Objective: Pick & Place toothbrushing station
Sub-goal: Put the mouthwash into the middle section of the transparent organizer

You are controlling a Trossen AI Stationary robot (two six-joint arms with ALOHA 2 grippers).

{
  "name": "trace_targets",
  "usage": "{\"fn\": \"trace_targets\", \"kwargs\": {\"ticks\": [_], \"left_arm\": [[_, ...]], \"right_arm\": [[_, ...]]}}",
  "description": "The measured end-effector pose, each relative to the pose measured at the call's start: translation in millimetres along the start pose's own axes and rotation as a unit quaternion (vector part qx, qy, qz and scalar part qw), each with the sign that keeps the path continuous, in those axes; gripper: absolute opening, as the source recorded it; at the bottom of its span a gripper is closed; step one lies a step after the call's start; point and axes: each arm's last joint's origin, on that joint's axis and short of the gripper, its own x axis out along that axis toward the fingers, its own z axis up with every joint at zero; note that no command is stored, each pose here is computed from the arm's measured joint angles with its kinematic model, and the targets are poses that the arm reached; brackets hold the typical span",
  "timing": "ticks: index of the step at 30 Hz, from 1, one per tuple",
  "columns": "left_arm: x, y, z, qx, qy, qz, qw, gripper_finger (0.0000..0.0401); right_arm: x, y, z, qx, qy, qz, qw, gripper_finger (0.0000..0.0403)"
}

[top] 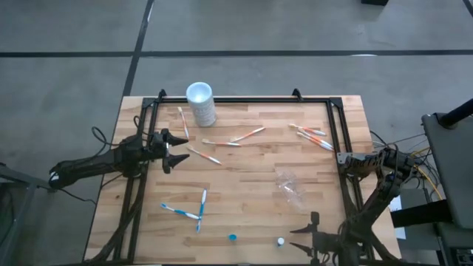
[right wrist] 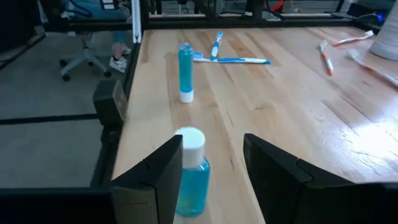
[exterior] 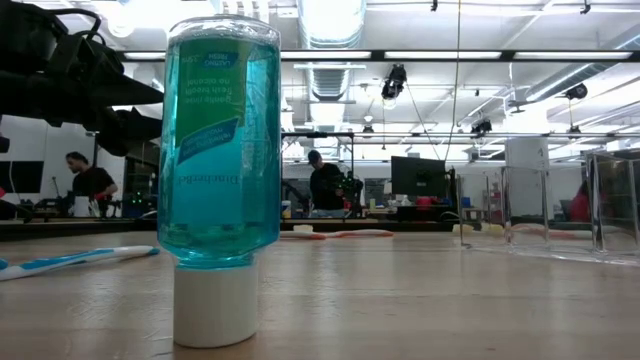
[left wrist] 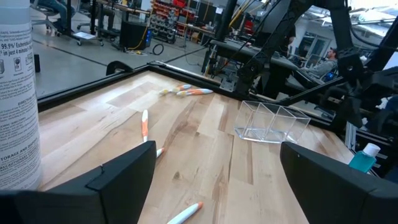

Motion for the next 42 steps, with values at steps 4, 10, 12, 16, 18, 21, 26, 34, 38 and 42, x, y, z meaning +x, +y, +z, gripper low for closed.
{"fn": "trace_targets", "kwargs": {"ticks": [4,10,12,16,18,21,26,34,38,42], "left_arm": [[0,0,0,0.000,0.000,0.000,1.000,0.0350],[0,0,0,0.000,0.000,0.000,1.000,0.0349],[0,0,0,0.000,0.000,0.000,1.000,0.0350],[0,0,0,0.000,0.000,0.000,1.000,0.0349],[0,0,0,0.000,0.000,0.000,1.000,0.0348],[0,0,0,0.000,0.000,0.000,1.000,0.0350],[0,0,0,0.000,0.000,0.000,1.000,0.0349],[0,0,0,0.000,0.000,0.000,1.000,0.0350],[0,0,0,0.000,0.000,0.000,1.000,0.0348],[0,0,0,0.000,0.000,0.000,1.000,0.0350]], "right_arm": [[0,-5,-6,0.004,0.001,0.000,1.000,0.0164],[1,-8,-10,0.016,-0.005,0.007,1.000,0.0164],[1,-8,-10,0.016,-0.005,0.007,1.000,0.0164],[2,-9,-13,0.014,-0.006,0.002,1.000,0.0164],[5,-9,-18,0.015,-0.017,-0.012,1.000,0.0164],[9,-7,-30,0.040,-0.033,-0.025,0.998,0.0164],[15,2,-45,0.058,-0.061,-0.024,0.996,0.0164],[21,10,-62,0.037,-0.081,-0.041,0.995,0.0164],[22,11,-63,0.030,-0.082,-0.043,0.995,0.0164],[21,12,-59,0.005,-0.084,-0.046,0.995,0.0164]]}}
